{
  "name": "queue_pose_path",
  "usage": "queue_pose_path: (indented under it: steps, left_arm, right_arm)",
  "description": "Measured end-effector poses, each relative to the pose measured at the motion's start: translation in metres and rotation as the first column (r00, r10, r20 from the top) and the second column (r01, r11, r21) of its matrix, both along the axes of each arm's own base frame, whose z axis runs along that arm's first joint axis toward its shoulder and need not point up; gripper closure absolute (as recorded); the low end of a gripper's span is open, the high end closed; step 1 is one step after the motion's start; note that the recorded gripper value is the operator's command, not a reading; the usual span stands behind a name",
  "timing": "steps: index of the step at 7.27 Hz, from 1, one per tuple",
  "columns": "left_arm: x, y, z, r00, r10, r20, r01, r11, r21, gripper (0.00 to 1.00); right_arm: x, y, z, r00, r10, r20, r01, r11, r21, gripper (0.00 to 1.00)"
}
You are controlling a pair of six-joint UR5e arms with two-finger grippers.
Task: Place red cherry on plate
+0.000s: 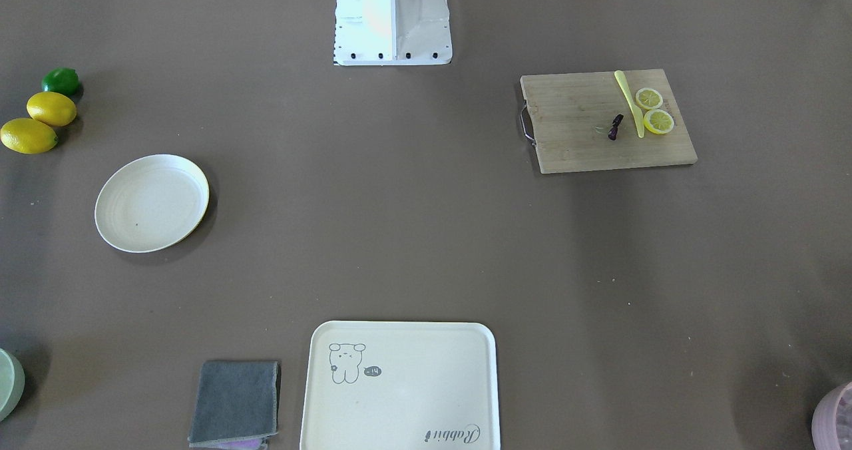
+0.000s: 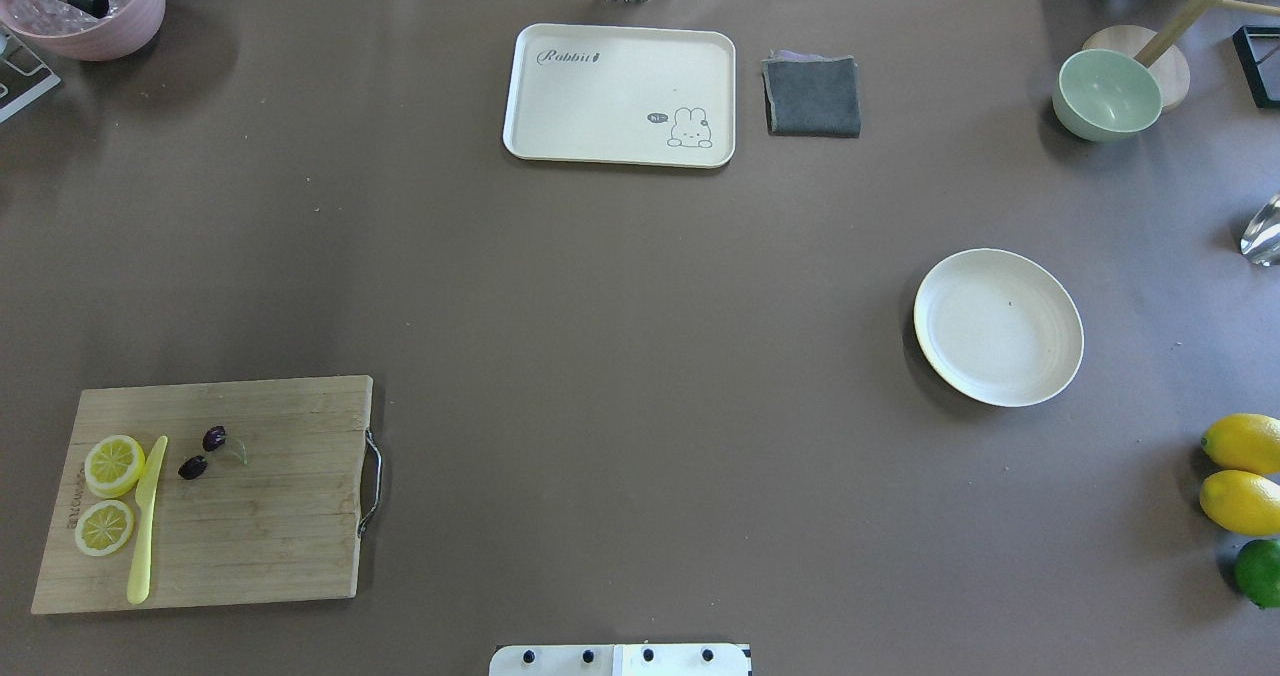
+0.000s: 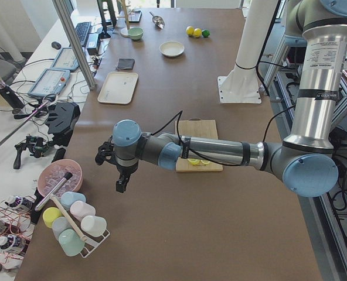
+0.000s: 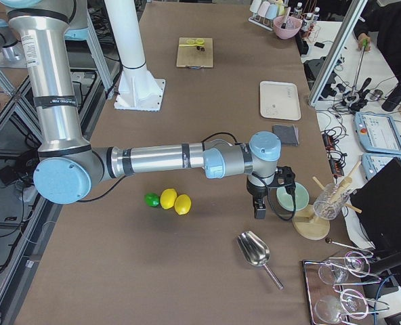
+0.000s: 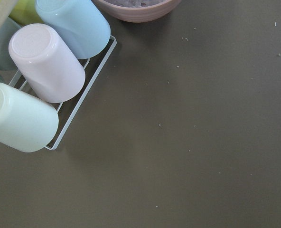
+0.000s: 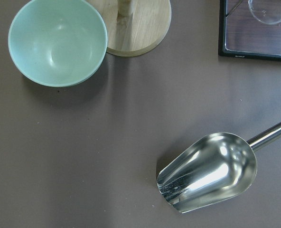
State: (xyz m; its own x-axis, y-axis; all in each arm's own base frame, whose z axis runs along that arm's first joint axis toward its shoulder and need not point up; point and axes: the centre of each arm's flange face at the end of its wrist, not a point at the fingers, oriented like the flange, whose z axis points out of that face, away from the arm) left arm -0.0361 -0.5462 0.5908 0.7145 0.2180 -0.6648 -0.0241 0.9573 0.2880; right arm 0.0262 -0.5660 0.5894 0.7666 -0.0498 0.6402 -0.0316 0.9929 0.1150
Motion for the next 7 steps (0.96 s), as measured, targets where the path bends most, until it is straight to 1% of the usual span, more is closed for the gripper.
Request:
queue_pose_path:
  steps: [4,5,7]
  left_arm:
    - [0.0,0.0,-0.002,1.0,-0.001,0.0,0.001,1.0,0.005,0.02]
    - [0.0,-0.001,-0.007,1.0,-0.001,-0.001,0.001,1.0,0.015,0.02]
    - [0.003,-0.001,-0.032,1.0,-0.001,-0.008,0.001,0.998,0.068,0.02]
  right_arm:
    - [0.0,0.0,0.0,1.0,0.0,0.0,0.0,1.0,0.0,0.0]
    - [-0.001,0.0,0.0,1.0,0.002,0.002,-0.002,1.0,-0.002,0.0]
    - [-0.015,-0.003,-0.009,1.0,0.011,0.016,-0.011,1.0,-0.001,0.0]
